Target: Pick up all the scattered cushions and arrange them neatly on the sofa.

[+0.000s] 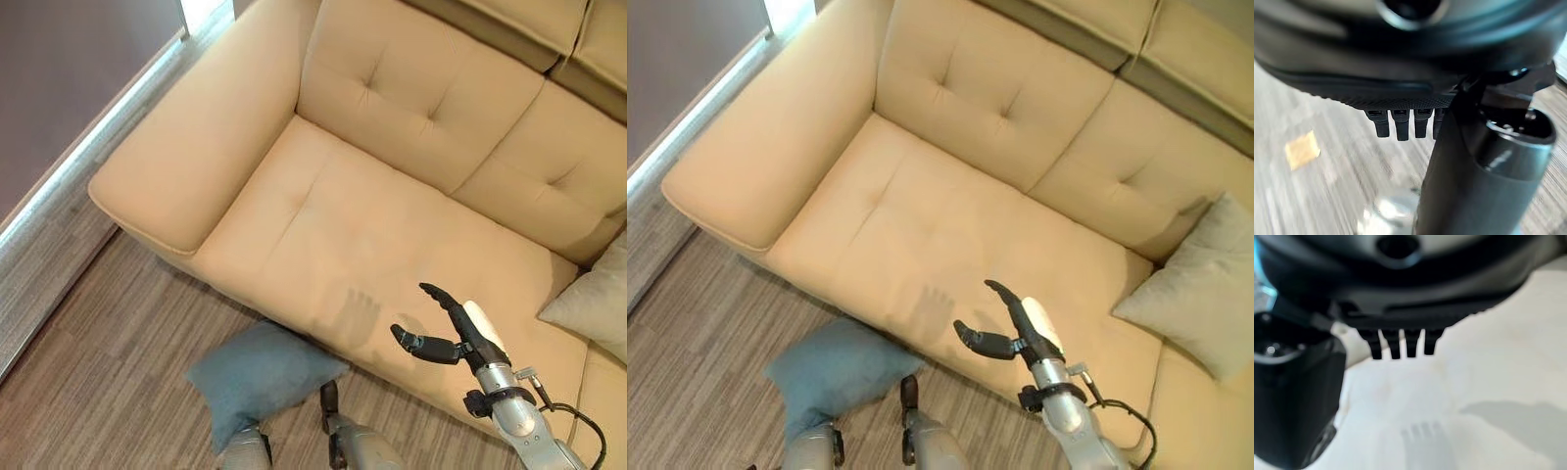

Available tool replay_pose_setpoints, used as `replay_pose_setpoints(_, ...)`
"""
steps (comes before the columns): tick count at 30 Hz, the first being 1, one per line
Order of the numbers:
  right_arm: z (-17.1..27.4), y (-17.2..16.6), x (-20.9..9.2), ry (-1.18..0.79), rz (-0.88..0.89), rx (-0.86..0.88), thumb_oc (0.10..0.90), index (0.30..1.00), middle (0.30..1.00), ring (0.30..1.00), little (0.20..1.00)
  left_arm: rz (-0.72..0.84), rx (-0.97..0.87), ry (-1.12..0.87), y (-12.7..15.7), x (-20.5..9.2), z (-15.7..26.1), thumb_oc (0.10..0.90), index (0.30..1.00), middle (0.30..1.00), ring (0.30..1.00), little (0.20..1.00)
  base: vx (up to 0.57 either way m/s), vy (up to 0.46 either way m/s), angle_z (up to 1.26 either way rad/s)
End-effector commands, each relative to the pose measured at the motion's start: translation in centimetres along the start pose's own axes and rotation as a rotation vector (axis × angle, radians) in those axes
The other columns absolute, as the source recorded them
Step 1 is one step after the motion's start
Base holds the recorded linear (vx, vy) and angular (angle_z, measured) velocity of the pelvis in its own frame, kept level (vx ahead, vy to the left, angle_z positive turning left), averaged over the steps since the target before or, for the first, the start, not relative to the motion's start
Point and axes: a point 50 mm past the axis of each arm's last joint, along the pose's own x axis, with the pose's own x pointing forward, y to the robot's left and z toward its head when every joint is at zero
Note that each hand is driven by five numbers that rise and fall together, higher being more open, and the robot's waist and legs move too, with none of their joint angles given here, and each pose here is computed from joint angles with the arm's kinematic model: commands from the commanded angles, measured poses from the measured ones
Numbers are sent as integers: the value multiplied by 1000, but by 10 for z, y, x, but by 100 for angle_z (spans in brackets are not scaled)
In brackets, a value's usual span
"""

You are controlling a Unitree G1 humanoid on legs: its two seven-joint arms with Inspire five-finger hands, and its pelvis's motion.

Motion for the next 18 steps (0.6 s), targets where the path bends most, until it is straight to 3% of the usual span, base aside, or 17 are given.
replay_pose_setpoints(1,19,-36,6,-106,-238,60,800,900,900,900,900,71,30,112,16,-8,-32,800,900,900,900,900,-77,-25,10)
replay_pose_setpoints(6,16,-37,6,-95,-318,108,800,900,900,900,900,126,-46,-36,17,0,8,800,900,900,900,900,-63,-31,4)
replay_pose_setpoints(12,14,-35,6,-75,-397,155,800,900,900,900,900,103,-331,-138,-3,4,32,800,900,900,900,900,-35,-27,-2)
replay_pose_setpoints(14,13,-34,5,-69,-415,160,800,900,900,900,900,108,-450,-277,-5,4,71,800,900,900,900,900,0,0,0)
replay_pose_setpoints(16,11,-35,3,-63,-433,154,800,900,900,900,900,107,-500,-322,-3,3,80,800,900,900,900,900,0,0,0)
replay_pose_setpoints(17,10,-32,2,-50,-446,163,800,900,900,900,900,66,-672,-506,-11,-6,127,800,900,900,900,900,0,0,0)
replay_pose_setpoints(18,10,-32,3,-51,-446,163,800,900,900,900,900,66,-672,-506,-11,-6,127,800,900,900,900,900,0,0,0)
